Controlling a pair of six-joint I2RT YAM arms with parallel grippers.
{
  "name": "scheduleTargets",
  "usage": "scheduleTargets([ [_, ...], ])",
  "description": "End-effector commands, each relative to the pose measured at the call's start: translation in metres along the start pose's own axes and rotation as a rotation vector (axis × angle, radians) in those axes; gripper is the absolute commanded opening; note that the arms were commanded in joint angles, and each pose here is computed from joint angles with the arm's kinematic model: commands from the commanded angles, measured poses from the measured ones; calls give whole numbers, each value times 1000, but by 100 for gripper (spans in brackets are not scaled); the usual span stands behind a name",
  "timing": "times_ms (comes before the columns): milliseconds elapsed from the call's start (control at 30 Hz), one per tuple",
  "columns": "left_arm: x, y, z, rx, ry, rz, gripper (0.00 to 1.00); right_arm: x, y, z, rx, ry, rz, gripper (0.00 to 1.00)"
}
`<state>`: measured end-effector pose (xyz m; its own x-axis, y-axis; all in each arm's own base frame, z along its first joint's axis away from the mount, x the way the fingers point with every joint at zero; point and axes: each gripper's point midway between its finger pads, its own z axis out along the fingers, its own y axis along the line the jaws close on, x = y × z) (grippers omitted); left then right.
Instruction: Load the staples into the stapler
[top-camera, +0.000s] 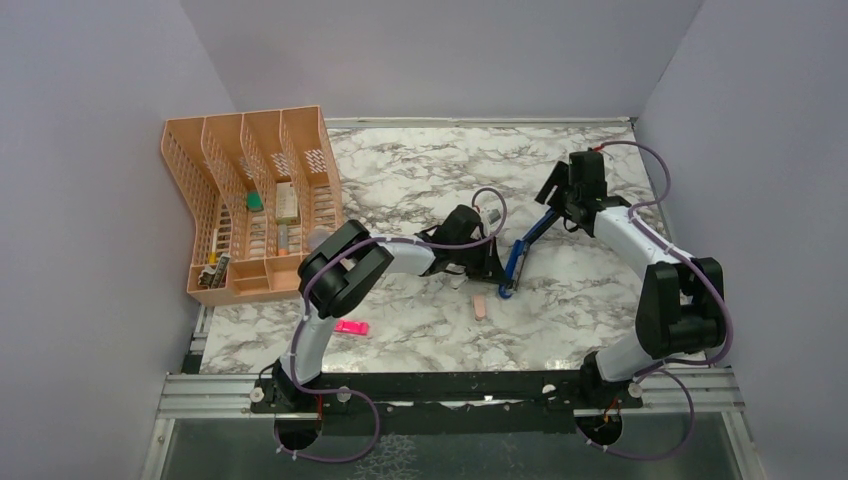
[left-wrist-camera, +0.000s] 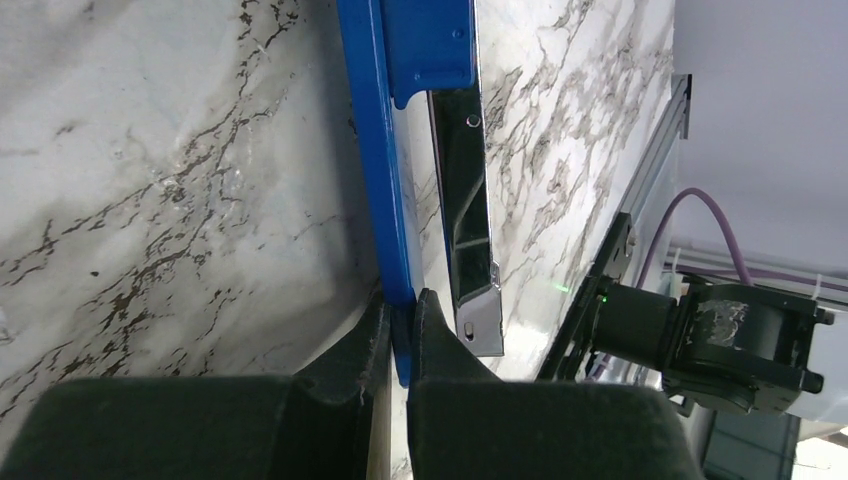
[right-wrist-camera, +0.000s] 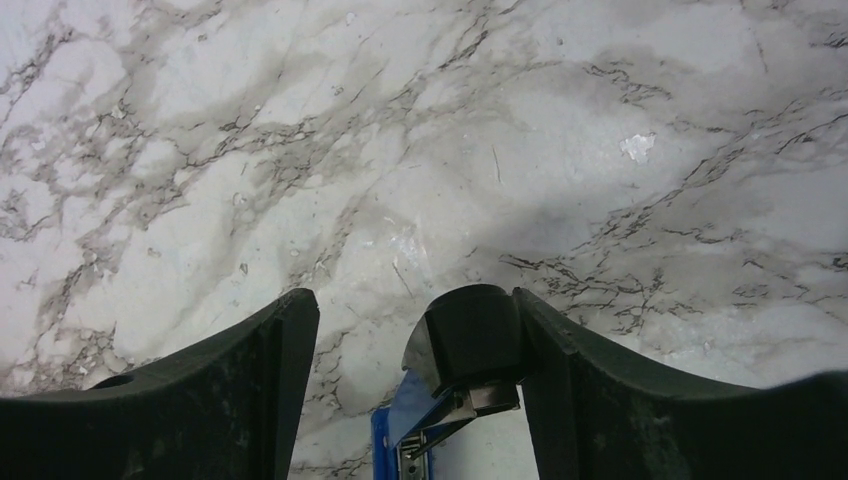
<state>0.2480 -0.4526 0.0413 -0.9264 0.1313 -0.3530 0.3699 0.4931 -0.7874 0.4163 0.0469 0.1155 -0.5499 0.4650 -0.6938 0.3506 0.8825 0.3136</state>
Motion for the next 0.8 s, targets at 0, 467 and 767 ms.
scheduleTargets([
  [0, -7, -37, 5, 136, 15, 42, 0, 24, 13, -5, -73, 106, 4, 77],
  [467, -26, -34, 7, 161, -13, -49, 0, 94, 13, -20, -220, 296, 5, 81],
  [767, -26, -26, 9, 158, -11, -68, 0, 105, 4, -22, -222, 302, -27, 64],
])
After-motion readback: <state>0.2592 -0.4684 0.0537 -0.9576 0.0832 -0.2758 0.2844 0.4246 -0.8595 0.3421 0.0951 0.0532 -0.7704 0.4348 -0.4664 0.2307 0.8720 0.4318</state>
